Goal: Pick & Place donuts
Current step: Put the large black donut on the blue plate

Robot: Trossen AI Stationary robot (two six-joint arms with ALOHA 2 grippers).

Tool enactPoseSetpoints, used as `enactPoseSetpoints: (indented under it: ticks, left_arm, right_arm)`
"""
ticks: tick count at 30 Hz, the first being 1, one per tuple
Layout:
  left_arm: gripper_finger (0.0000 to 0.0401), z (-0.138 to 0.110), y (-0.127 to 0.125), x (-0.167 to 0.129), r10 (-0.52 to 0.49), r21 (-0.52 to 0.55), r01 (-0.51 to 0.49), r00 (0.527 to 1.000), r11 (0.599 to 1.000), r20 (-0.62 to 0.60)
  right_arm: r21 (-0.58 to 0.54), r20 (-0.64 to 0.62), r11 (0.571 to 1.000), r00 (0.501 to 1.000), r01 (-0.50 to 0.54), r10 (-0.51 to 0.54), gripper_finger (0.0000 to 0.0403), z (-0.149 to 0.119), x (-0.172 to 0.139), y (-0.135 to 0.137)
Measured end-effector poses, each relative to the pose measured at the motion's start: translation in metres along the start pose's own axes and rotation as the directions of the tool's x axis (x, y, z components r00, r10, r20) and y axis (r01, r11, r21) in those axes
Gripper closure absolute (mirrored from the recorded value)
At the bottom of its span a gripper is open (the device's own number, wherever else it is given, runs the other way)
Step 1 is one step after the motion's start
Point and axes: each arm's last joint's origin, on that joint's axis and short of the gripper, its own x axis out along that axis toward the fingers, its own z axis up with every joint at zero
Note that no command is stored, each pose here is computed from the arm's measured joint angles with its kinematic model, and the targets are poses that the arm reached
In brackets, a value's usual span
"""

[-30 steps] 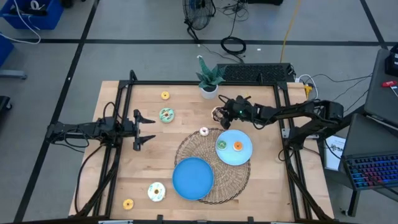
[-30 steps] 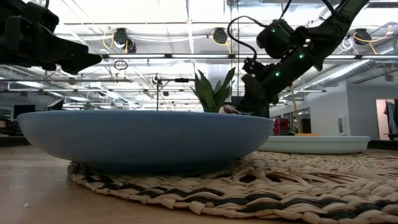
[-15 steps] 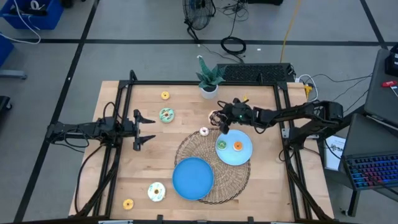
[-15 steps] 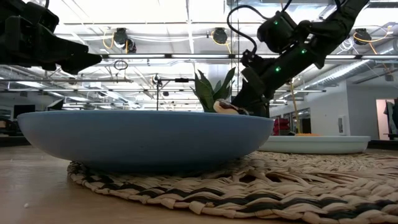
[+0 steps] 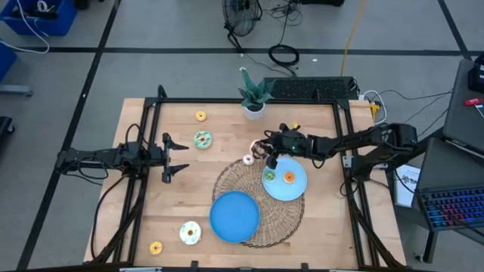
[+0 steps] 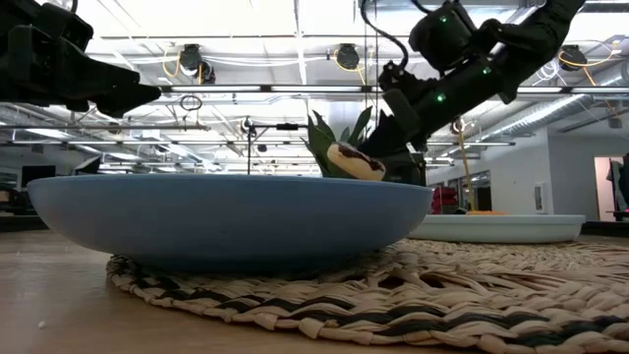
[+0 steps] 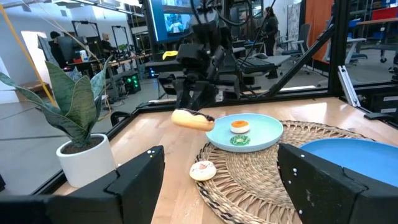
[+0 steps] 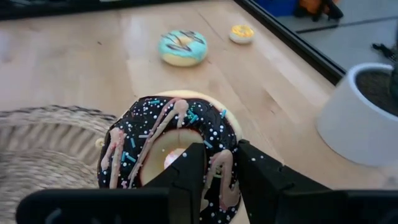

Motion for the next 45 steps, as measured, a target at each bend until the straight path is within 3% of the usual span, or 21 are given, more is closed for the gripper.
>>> enactPoseSetpoints:
  ticks: [23,45]
  left_arm:
    - [0.0095,0.000,0.000,0.000,0.000,0.000,0.000,1.000,1.000,0.000]
    - [0.0095,0.000,0.000,0.000,0.000,0.000,0.000,1.000,1.000,0.000]
  right_arm:
    - [-0.084,0.130,0.978,0.971,-0.189,0.199,0.0325,0.007,-0.017,0.057]
    - [-0.165,0.167,0.910,0.899,-0.380,0.406,0.0325,0.000,-0.047,0.114]
